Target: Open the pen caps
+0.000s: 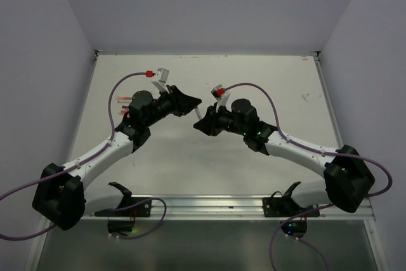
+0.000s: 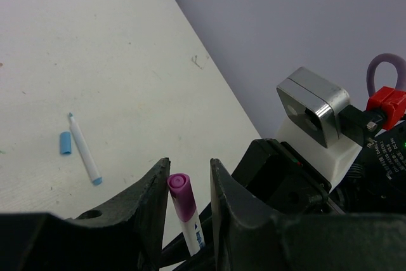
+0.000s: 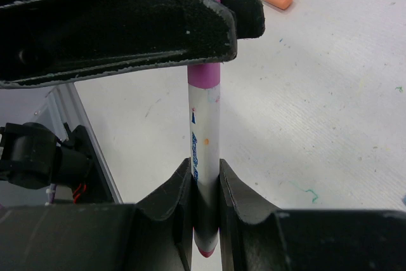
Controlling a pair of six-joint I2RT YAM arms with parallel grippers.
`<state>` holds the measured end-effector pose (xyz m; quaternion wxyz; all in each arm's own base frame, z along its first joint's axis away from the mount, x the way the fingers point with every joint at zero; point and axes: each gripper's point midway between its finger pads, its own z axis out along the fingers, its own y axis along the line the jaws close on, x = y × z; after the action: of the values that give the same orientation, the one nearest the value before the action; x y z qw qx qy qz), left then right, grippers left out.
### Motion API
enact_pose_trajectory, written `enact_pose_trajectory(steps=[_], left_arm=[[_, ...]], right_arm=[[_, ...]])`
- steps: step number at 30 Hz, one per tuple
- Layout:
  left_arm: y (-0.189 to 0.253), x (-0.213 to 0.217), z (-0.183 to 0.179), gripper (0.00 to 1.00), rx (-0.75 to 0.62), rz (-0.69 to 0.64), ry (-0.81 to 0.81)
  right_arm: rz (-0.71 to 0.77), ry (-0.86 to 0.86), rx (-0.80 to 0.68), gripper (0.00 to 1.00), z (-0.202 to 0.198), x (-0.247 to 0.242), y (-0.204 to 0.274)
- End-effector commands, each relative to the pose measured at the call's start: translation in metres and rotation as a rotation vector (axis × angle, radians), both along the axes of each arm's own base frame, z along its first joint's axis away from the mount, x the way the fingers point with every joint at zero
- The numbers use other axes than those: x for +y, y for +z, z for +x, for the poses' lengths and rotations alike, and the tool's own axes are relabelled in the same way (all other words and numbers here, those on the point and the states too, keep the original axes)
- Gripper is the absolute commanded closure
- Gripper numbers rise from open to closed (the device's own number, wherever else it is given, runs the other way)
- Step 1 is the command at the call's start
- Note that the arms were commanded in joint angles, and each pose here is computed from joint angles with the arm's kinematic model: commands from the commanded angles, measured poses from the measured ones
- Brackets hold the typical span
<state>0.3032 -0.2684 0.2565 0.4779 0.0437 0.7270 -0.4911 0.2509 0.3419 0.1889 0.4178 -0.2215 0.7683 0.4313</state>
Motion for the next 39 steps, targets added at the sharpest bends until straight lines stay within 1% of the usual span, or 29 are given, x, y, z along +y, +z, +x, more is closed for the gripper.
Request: enact_pose_trajectory(steps=[1, 2, 4, 7, 9, 12, 13, 17, 20, 24, 26, 27, 30, 31, 33, 34, 39], left_arm=[[0.031, -0.011, -0.005, 0.67, -0.062, -0.061, -0.066], [0.032, -0.011, -0.005, 0.7, -0.062, -0.064, -0.069], [0.031, -0.012, -0.006, 0.73, -0.059, -0.068, -0.074], [0.029, -0.014, -0.006, 0.73, -0.054, -0.07, -0.086], [0.028, -0.016, -0.007, 0.79, -0.049, -0.072, -0.098], [0.03, -0.018, -0.008, 0.91, -0.057, -0.08, -0.108], [0.029, -0.019, -0.008, 1.0, -0.056, -0.079, -0.115], [0.037, -0.018, -0.007, 1.0, -0.075, -0.103, -0.105], [0.059, -0.008, 0.001, 1.0, -0.143, -0.135, -0.027], [0.108, 0.008, 0.013, 1.0, -0.267, -0.201, 0.066], [0.125, 0.018, 0.021, 1.0, -0.306, -0.231, 0.118], [0.143, 0.025, 0.023, 1.0, -0.351, -0.257, 0.143], [0.175, 0.043, 0.031, 1.0, -0.435, -0.291, 0.214], [0.183, 0.048, 0.034, 1.0, -0.452, -0.301, 0.24], [0.204, 0.057, 0.035, 1.0, -0.506, -0.322, 0.274], [0.21, 0.063, 0.037, 1.0, -0.518, -0.335, 0.299], [0.241, 0.082, 0.037, 1.0, -0.595, -0.404, 0.367]], right_arm=[[0.033, 0.025, -0.049, 1.0, -0.003, 0.001, 0.017], [0.035, 0.026, -0.05, 1.0, -0.003, 0.001, 0.017], [0.036, 0.026, -0.049, 1.0, -0.003, 0.001, 0.018], [0.044, 0.027, -0.054, 1.0, -0.004, 0.001, 0.021], [0.045, 0.027, -0.058, 1.0, -0.004, 0.0, 0.023], [0.045, 0.027, -0.058, 1.0, -0.004, -0.001, 0.023], [0.047, 0.03, -0.057, 1.0, -0.005, 0.0, 0.023], [0.048, 0.046, -0.053, 1.0, -0.009, -0.001, 0.021], [0.037, 0.073, -0.048, 1.0, -0.016, -0.003, 0.014], [0.036, 0.108, -0.035, 1.0, -0.03, -0.008, 0.003], [0.027, 0.127, -0.021, 1.0, -0.039, -0.012, -0.01], [0.027, 0.129, -0.019, 1.0, -0.04, -0.014, -0.013], [-0.003, 0.144, 0.009, 1.0, -0.049, -0.02, -0.034], [-0.018, 0.146, 0.026, 1.0, -0.054, -0.024, -0.045], [-0.004, 0.148, 0.019, 1.0, -0.057, -0.026, -0.047], [-0.014, 0.149, 0.031, 1.0, -0.06, -0.03, -0.056], [-0.02, 0.146, 0.032, 1.0, -0.066, -0.036, -0.069]])
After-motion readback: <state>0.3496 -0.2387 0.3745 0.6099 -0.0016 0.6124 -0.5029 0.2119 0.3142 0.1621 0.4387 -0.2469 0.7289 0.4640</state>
